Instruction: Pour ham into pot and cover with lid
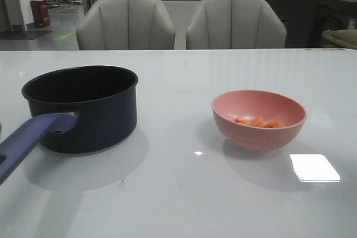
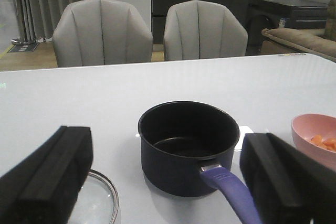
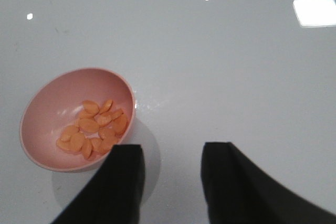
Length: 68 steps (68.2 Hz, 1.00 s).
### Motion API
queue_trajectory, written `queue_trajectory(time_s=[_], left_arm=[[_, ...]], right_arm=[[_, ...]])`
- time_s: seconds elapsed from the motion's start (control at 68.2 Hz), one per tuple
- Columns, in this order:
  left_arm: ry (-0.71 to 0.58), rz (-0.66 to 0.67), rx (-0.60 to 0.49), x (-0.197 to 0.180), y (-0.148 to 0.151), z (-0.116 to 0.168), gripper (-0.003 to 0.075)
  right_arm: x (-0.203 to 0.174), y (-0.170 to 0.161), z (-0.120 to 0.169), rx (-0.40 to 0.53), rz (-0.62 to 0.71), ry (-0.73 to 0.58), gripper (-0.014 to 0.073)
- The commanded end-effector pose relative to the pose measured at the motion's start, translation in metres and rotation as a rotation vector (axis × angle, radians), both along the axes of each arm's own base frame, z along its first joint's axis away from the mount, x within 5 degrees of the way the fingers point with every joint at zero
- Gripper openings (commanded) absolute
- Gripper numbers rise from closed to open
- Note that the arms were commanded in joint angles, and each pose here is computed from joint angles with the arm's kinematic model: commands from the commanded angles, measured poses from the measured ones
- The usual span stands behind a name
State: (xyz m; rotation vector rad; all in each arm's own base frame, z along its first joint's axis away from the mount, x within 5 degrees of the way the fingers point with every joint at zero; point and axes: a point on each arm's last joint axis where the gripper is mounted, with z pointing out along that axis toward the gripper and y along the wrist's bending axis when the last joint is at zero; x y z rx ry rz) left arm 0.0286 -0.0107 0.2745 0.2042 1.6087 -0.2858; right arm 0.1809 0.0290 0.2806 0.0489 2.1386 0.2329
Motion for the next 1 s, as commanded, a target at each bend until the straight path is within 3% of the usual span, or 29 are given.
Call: queue_trajectory(time_s=[0.0,0.293,0.601,0.894,0.982], left_arm=[[-0.098,-0.006,-0.035,-0.003,0.001,0.015,0.0624],[-0.098,-0.006,-0.035,-0.003,0.001,0.015,0.0624],[-0.098,-0.006,-0.035,-0.003,0.001,0.015,0.0624],[-0.098,-0.006,-0.035,-0.003,0.001,0.015,0.0624],[-0.098,-0.006,-0.035,-0.003,0.001,0.015,0.0624]], right_arm=[[0.035,0.015,0.015,0.001,0.043,-0.021,0.0478],[0.120,0.046,-0.021,-0.035,0.091,0.194,0.0472],[0.163,0.057,-0.064,-0.054,0.090,0.330,0.0464],[0.175,0.062,-0.073,0.015,0.059,0.350,0.0137],[0.174,0.062,-0.067,0.022,0.058,0.331,0.0132]])
